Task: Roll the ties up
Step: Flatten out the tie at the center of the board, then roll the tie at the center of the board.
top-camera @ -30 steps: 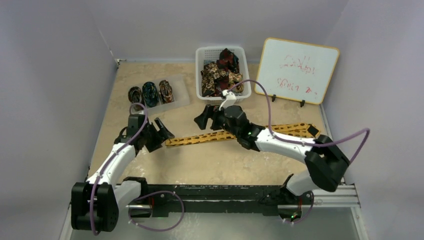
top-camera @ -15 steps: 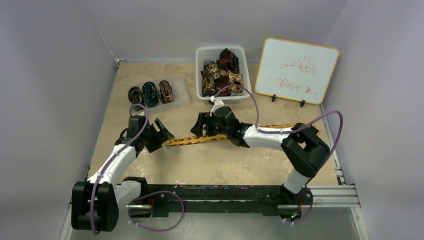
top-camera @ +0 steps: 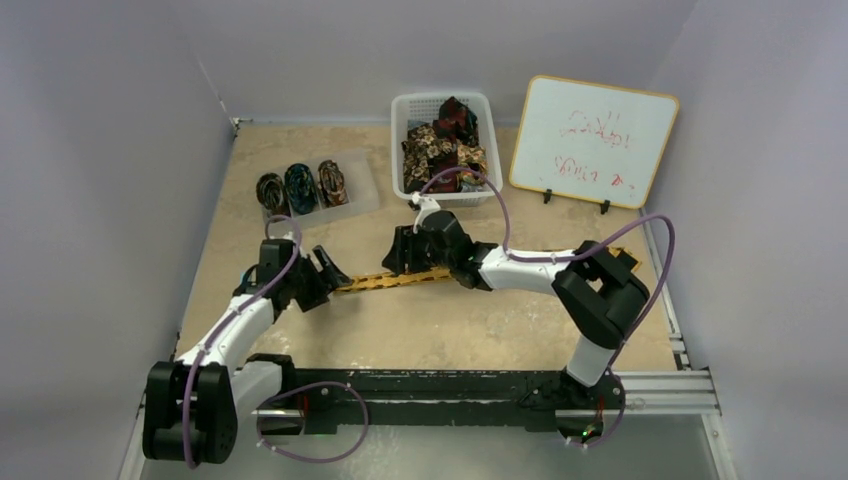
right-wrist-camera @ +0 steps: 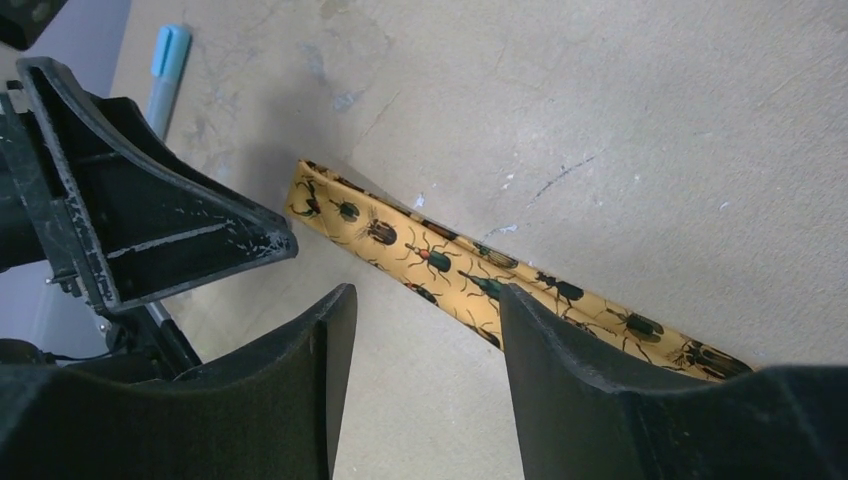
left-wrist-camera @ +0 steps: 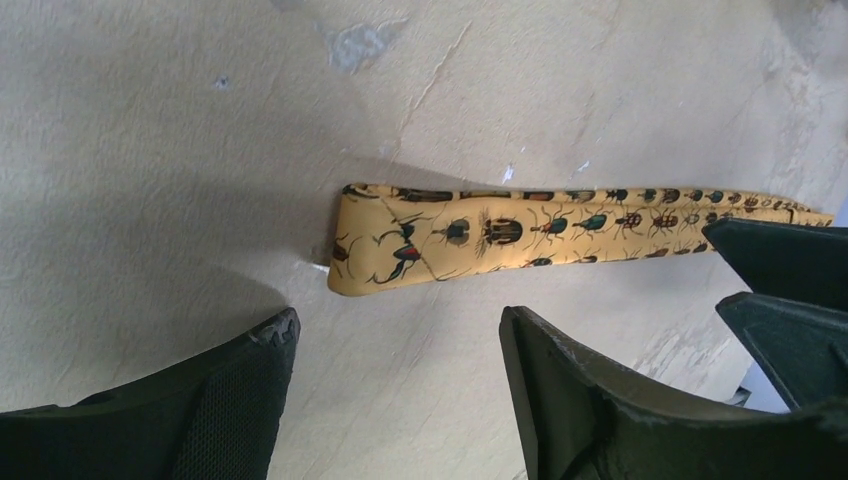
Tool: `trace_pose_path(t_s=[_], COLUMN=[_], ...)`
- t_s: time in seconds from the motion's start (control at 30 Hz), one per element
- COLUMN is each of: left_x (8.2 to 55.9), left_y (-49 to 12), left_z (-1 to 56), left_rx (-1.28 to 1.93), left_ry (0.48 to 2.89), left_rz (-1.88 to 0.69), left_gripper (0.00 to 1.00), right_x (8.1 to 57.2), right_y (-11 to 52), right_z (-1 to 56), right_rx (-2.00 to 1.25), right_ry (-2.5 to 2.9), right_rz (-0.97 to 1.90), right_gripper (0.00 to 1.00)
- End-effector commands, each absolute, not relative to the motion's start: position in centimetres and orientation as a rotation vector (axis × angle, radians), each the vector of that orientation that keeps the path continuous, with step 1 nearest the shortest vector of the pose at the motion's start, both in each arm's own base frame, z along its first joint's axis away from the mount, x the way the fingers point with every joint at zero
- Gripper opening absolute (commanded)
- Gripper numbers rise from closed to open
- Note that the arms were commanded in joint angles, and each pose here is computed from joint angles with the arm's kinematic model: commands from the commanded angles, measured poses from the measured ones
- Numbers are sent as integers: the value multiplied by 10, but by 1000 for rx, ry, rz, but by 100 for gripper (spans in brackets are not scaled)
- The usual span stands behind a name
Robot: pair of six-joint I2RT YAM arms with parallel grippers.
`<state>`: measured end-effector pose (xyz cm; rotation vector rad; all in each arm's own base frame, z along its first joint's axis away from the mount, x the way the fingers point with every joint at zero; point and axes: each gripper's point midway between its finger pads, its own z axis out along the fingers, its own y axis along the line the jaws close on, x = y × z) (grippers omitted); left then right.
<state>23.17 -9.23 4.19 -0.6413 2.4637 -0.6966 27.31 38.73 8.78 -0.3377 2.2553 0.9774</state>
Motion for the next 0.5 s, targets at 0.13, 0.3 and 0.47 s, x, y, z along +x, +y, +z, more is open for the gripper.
trace_pose_path(t_s=[0.13,0.3,0.47], left_x=[227,226,233], left_y=[-94,-97,-99], left_z=[50,48,47], left_rx=[-629,-632,-572], left_ry=[2409,2386,2384], left_rz=[-735,-762,-773], left_gripper=[72,72,71], right_x=[269,266,263], right_y=[385,372,356], right_z=[66,37,0], right_rx=[-374,-360,-353], right_ry=[2314,2374,2482], right_rz=[914,835,704], right_gripper=[52,49,40])
